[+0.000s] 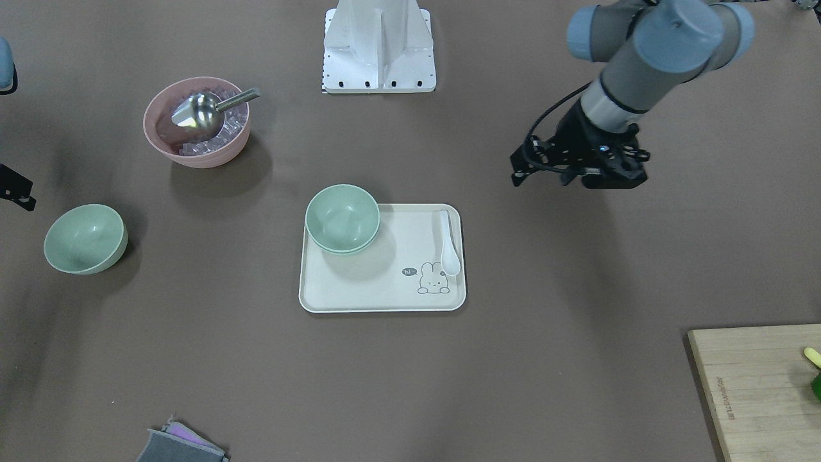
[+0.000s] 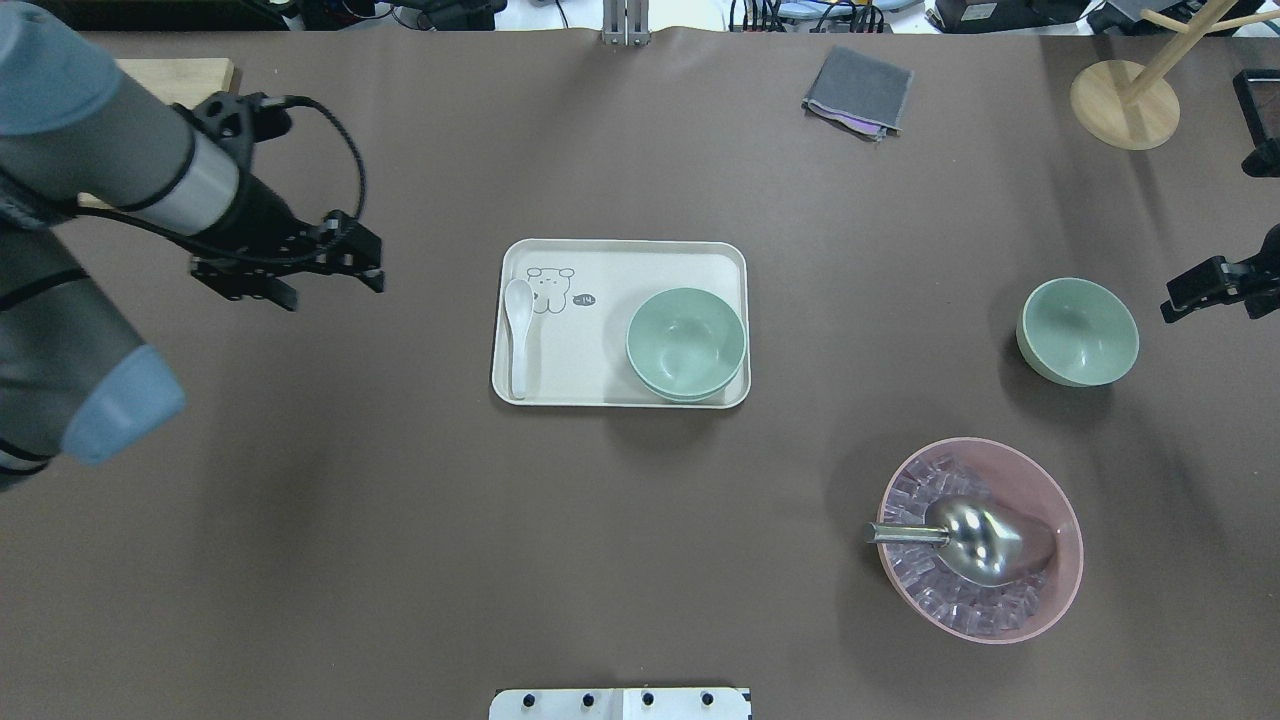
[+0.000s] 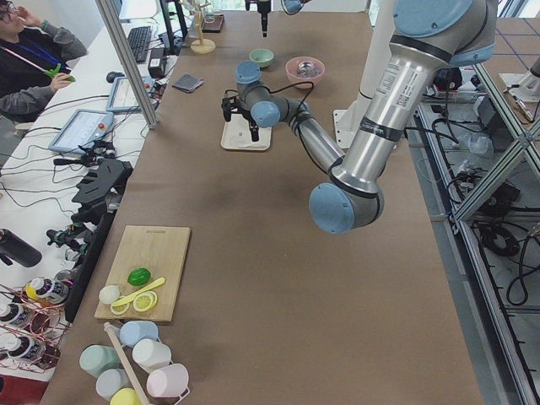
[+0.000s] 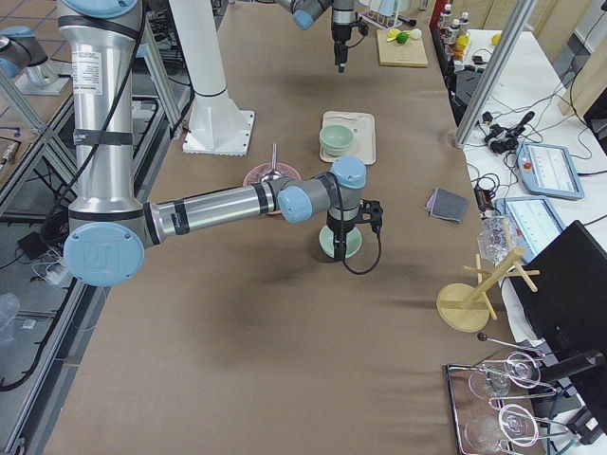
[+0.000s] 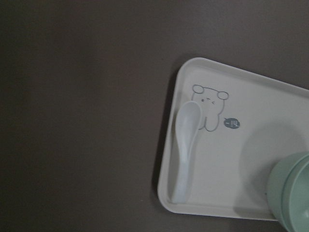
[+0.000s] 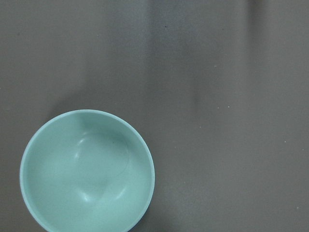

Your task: Stack green bowls together

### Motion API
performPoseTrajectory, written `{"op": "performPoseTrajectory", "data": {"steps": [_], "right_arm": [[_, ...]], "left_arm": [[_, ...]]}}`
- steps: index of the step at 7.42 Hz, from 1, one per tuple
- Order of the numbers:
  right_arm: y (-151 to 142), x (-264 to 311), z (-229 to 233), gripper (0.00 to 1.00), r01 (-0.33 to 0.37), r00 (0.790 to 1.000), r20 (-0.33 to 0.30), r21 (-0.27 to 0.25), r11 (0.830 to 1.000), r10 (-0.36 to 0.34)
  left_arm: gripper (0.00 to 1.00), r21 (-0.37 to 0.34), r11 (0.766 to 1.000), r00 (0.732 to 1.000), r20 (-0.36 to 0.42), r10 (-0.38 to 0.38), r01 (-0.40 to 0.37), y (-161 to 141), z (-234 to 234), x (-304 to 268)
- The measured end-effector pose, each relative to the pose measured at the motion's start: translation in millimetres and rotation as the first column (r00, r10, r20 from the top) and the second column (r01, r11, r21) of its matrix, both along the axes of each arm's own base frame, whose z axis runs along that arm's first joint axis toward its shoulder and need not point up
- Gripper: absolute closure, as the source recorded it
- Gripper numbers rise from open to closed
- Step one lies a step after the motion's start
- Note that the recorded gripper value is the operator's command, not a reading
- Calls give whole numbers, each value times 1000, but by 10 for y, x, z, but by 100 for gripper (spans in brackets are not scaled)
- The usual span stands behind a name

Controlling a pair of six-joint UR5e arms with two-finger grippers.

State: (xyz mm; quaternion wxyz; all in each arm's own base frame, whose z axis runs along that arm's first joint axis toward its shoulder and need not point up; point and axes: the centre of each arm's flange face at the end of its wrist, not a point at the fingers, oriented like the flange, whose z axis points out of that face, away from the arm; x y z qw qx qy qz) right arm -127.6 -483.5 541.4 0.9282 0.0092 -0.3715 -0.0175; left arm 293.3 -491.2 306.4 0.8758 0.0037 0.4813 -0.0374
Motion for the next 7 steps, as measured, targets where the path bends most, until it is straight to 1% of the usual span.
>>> {"op": "performPoseTrajectory", "data": {"steps": [1,2,3,4,5,6,7], "right_arm": [[-14,-32,17,3,4,1000,-1,-2,1000,-4],[-42,-80,60,6,4,1000,2,0,1000,-4],[-69,-155,147,16,-7,1000,12,6,1000,7],[-85,-249,254,28,-24,999,25,13,1000,24],[-84,-341,330,34,-36,999,36,15,999,36],[-80,-417,358,36,-42,998,40,14,999,41],[-74,-484,363,44,-42,998,37,16,999,41]], "left_arm": [[1,70,997,998,45,37,-40,-47,460,-576],[1,134,988,994,88,70,-81,-71,931,-1140],[1,182,976,988,125,93,-115,-51,1322,-1588],[1,209,968,983,148,107,-137,-10,1573,-1871],[1,218,965,981,159,115,-148,23,1701,-2003],[1,219,964,979,164,118,-153,41,1760,-2054],[1,218,964,979,166,119,-154,51,1789,-2073]]}}
